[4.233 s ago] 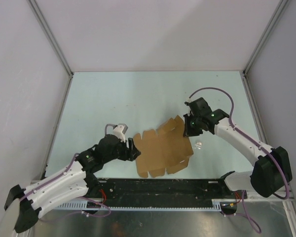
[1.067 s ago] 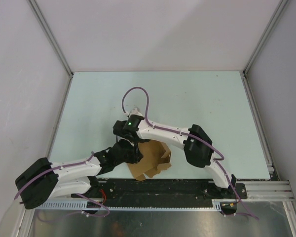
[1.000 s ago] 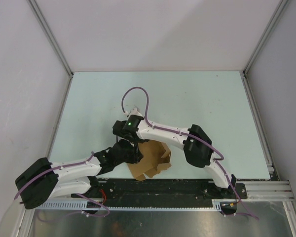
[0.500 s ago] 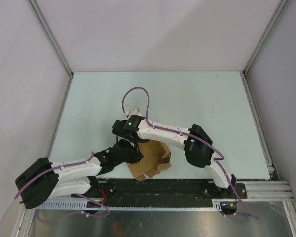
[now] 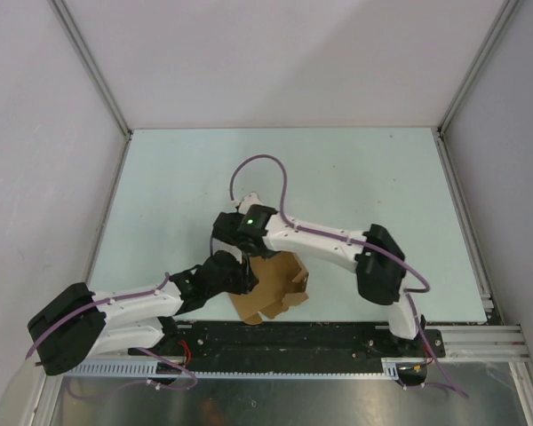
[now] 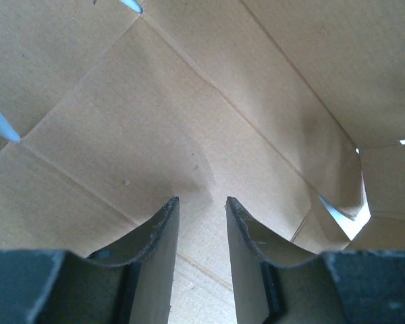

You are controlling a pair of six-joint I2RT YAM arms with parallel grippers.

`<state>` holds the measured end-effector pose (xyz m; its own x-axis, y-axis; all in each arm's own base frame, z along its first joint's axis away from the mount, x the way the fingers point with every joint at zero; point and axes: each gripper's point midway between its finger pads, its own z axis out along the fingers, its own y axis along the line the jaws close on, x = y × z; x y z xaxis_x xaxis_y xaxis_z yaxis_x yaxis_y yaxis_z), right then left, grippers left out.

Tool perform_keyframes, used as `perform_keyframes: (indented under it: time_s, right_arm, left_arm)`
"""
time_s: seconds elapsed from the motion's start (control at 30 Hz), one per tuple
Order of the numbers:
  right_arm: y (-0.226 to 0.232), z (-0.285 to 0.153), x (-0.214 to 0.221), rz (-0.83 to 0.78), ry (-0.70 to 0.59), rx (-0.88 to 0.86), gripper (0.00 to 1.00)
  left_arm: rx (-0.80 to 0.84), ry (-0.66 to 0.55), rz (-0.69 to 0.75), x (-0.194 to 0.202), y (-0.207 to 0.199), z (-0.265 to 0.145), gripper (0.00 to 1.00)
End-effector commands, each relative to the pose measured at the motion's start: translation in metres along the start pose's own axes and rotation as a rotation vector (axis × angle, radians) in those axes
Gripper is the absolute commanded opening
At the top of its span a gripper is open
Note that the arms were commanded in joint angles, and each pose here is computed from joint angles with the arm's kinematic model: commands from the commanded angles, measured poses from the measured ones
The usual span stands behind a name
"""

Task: Fold the paper box

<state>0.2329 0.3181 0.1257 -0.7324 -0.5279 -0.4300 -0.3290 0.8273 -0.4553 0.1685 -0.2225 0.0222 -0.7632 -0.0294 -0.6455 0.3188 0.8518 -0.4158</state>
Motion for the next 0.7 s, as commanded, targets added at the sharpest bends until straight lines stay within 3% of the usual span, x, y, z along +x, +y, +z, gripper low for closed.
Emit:
perform_keyframes:
  time_s: [0.0,0.13,0.3,0.5,0.57,0.67]
  right_arm:
    - [-0.042,-0.033,-0.022,0.197,-0.090,-0.132,0.42]
    - [-0.060,-0.032,-0.024,0.348,-0.105,-0.290,0.43]
    - [-0.091,-0.018,-0.006,0.437,-0.092,-0.327,0.46]
    - [-0.091,0.007,0.021,0.531,-0.034,-0.395,0.56]
    - [-0.094,0.006,0.017,0.654,-0.055,-0.469,0.59]
    - [-0.104,0.016,0.038,0.816,-0.045,-0.441,0.61]
  left_arm:
    - [0.028,0.012,0.018,0.003,-0.004,-0.001,0.39]
    - [0.024,0.009,0.018,0.003,-0.003,-0.001,0.39]
    - [0.027,0.011,0.016,0.003,-0.004,-0.001,0.40]
    - [0.030,0.007,0.016,0.001,-0.006,-0.001,0.40]
    - [0.030,0.007,0.013,0.001,-0.006,-0.001,0.40]
    - [0.031,0.006,0.008,0.001,-0.006,-0.002,0.40]
